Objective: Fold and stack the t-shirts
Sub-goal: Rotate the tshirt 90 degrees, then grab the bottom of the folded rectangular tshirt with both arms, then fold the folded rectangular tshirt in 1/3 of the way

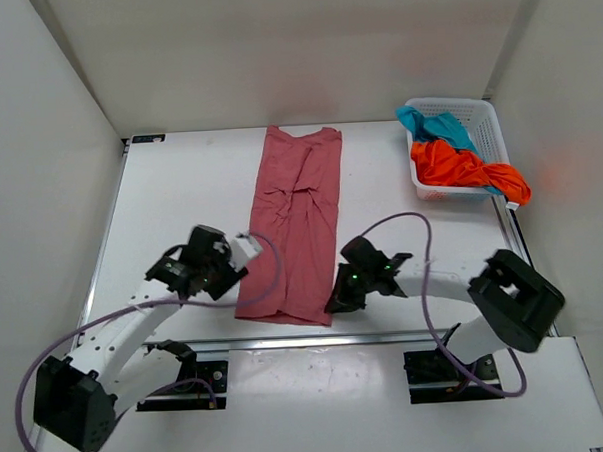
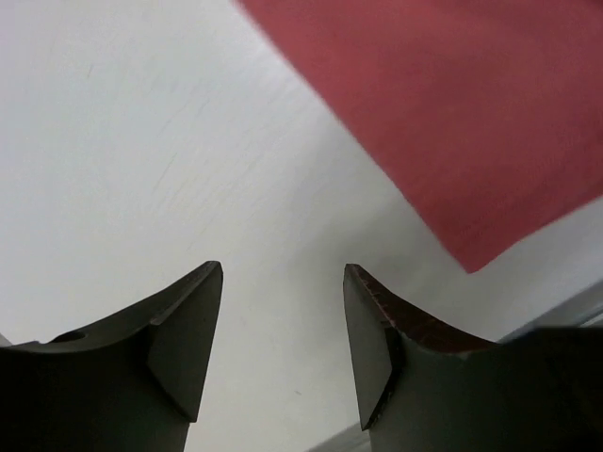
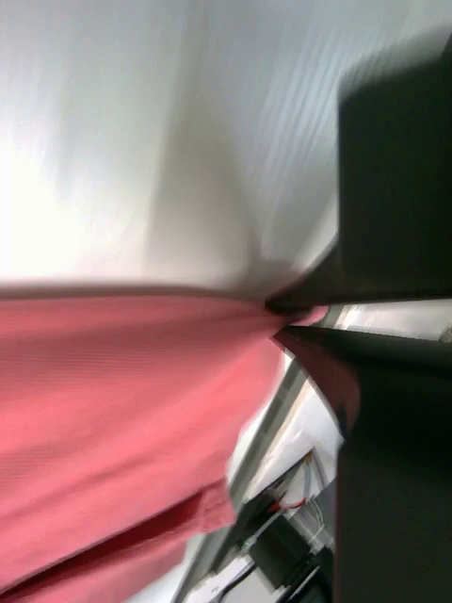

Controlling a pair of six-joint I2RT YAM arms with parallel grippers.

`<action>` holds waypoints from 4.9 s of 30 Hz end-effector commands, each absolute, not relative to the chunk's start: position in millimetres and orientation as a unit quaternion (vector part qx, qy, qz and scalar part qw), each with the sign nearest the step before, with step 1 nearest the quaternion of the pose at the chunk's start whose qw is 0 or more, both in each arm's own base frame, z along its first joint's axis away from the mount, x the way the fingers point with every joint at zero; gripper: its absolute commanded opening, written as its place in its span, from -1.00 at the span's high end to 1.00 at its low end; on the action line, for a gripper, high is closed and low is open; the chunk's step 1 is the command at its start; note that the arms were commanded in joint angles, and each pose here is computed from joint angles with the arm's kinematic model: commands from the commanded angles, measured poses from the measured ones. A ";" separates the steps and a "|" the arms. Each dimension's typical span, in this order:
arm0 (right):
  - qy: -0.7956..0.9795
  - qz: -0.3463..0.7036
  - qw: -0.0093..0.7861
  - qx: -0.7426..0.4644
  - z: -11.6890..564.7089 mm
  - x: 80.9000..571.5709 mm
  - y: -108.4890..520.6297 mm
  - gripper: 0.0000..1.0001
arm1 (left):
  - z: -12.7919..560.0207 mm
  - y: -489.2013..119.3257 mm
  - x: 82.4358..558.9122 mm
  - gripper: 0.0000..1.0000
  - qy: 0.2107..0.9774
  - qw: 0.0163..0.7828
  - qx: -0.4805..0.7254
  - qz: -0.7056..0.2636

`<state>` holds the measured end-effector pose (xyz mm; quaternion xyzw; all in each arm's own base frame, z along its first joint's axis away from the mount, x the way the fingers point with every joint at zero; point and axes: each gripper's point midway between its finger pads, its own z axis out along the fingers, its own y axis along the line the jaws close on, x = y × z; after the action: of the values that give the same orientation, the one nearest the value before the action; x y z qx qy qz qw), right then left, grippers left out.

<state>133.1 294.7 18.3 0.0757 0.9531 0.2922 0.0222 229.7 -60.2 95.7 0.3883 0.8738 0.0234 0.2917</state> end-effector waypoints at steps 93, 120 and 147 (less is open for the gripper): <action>0.954 0.288 -0.083 0.034 19.1 123.3 276.3 0.02 | 51.7 -148.5 175.1 1.00 0.675 0.258 0.689 -0.044; 0.926 0.377 0.012 0.015 104.3 268.8 254.6 1.00 | 138.5 -165.2 315.6 1.00 0.777 0.352 0.522 0.025; 0.923 0.379 0.021 0.061 64.5 428.1 238.6 1.00 | 112.8 -178.1 449.1 1.00 0.813 0.372 0.435 0.110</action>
<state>415.3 236.0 55.7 0.0715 0.9296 0.3615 0.0106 427.3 -176.9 88.5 0.4645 0.8151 0.1046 0.3300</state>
